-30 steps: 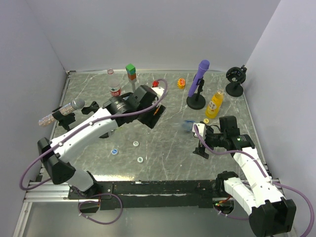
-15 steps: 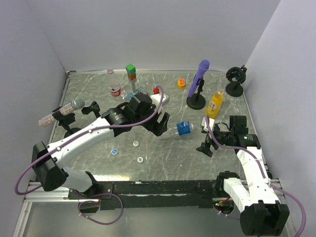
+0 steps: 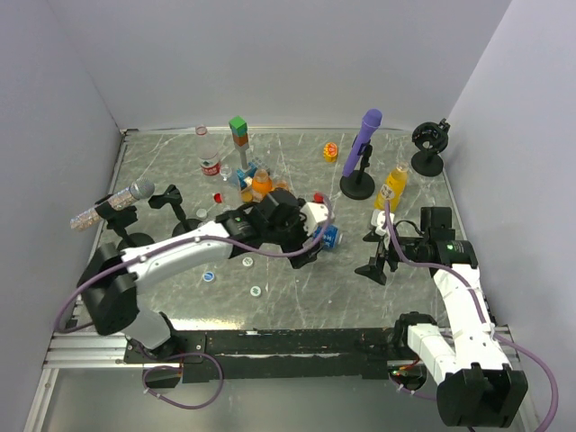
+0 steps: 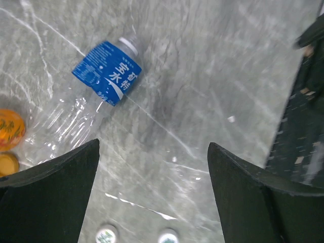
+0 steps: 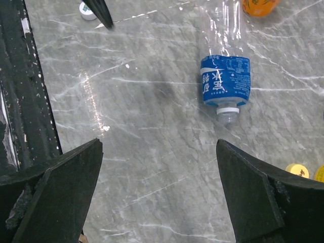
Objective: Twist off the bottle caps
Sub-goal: Pick up the plastic bottle at the center of the board.
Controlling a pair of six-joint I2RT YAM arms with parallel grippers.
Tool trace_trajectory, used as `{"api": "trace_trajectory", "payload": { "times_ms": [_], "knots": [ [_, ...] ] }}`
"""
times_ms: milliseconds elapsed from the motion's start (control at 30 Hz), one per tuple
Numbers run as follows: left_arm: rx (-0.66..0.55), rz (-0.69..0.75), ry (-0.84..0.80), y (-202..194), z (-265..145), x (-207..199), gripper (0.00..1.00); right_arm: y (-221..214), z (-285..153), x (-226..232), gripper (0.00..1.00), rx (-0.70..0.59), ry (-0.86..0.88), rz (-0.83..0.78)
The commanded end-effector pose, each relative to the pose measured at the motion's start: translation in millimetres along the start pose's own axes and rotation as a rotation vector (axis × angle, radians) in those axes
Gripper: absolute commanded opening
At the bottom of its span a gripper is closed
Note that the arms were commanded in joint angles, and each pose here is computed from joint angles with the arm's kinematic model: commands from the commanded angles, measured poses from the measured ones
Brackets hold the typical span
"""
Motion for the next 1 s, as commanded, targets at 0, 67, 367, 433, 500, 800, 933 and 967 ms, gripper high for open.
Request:
{"api": "trace_trajectory", "payload": {
  "times_ms": [0,67,367,433,500,800,933,967],
  "knots": [
    [-0.04,0.198,0.013,13.9,22.6,15.2,0.9,15.1,-2.7,2.9,0.99,-0.053,0.021,-0.03],
    [-0.029,0.278,-0.01,10.3,35.1,17.5,0.9,15.4,-2.6,3.0,0.99,-0.056,0.023,-0.028],
    [0.121,0.472,0.015,-26.4,80.9,42.1,0.89,18.7,-7.8,4.8,0.99,-0.077,0.017,-0.026],
    [0.146,0.495,0.041,-29.6,90.9,51.6,0.88,19.2,-8.7,4.8,0.99,-0.08,0.015,-0.025],
    [0.166,0.509,0.052,-33.2,101.1,58.8,0.88,19.8,-9.3,5.2,0.99,-0.085,0.019,-0.022],
    [0.242,0.527,0.105,-57.3,132.0,76.2,0.78,19.7,-12.0,7.3,0.99,-0.097,0.022,-0.018],
    [0.278,0.494,0.1,-71.5,141.4,75.6,0.6,19.3,-12.4,7.8,0.99,-0.095,0.024,-0.018],
    [0.279,0.481,0.1,-73.5,142.1,74.8,0.54,18.9,-12.5,7.5,0.99,-0.095,0.024,-0.016]
  ]
}}
Point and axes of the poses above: each gripper's point midway between its finger pads, its own z axis out along the fingers, its own x axis along the line the jaws close on, y = z × x, the point moved 2 cm from there along -z, back along the fingers, and after that the axes turned 8 degrees about z, right-handed, at the moved point
